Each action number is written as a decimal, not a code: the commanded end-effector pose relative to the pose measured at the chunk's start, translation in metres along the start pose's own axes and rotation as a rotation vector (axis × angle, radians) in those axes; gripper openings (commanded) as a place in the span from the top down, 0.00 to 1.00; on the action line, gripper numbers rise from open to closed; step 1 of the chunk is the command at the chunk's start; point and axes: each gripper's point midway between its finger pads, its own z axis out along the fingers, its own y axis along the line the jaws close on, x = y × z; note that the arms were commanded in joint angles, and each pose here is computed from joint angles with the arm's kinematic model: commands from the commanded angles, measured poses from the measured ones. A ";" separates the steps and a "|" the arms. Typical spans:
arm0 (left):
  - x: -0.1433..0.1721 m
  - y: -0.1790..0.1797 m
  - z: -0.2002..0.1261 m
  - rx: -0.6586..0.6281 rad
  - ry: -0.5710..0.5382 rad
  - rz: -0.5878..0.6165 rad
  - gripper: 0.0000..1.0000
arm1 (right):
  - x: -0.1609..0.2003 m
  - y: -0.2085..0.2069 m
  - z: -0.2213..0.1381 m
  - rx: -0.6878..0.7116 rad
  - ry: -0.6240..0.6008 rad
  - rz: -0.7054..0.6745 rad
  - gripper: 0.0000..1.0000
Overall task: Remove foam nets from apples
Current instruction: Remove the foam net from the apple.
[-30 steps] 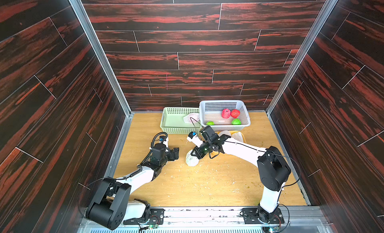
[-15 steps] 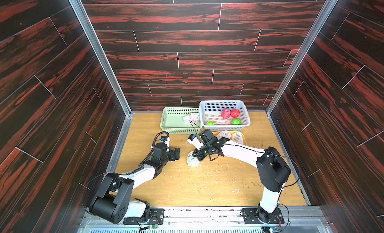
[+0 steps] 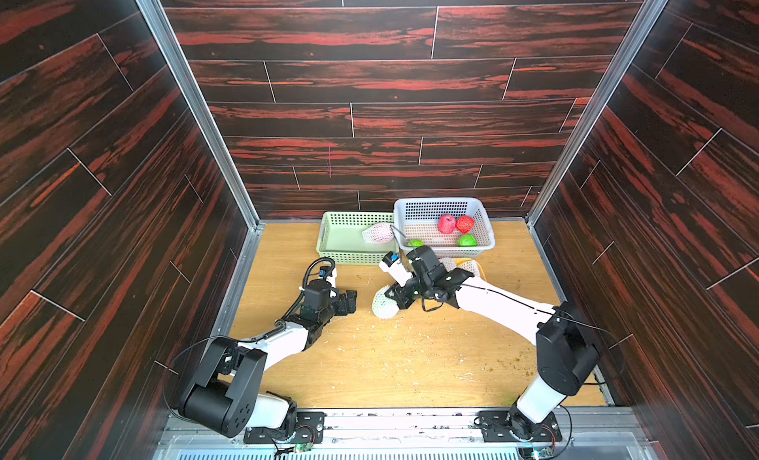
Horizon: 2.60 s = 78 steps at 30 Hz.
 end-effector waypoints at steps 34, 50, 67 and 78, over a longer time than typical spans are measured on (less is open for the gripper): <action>-0.010 -0.007 0.014 0.034 0.005 -0.008 0.12 | 0.031 -0.023 0.063 0.028 0.146 0.083 0.63; -0.008 -0.006 0.015 0.032 0.008 -0.005 0.12 | 0.018 -0.016 0.034 0.044 0.045 0.073 0.21; -0.009 -0.004 0.010 0.013 0.005 0.004 0.12 | 0.053 -0.033 0.072 0.107 0.196 0.065 0.30; -0.008 -0.001 0.008 -0.001 0.004 0.009 0.12 | 0.024 -0.018 0.048 0.065 0.158 0.057 0.83</action>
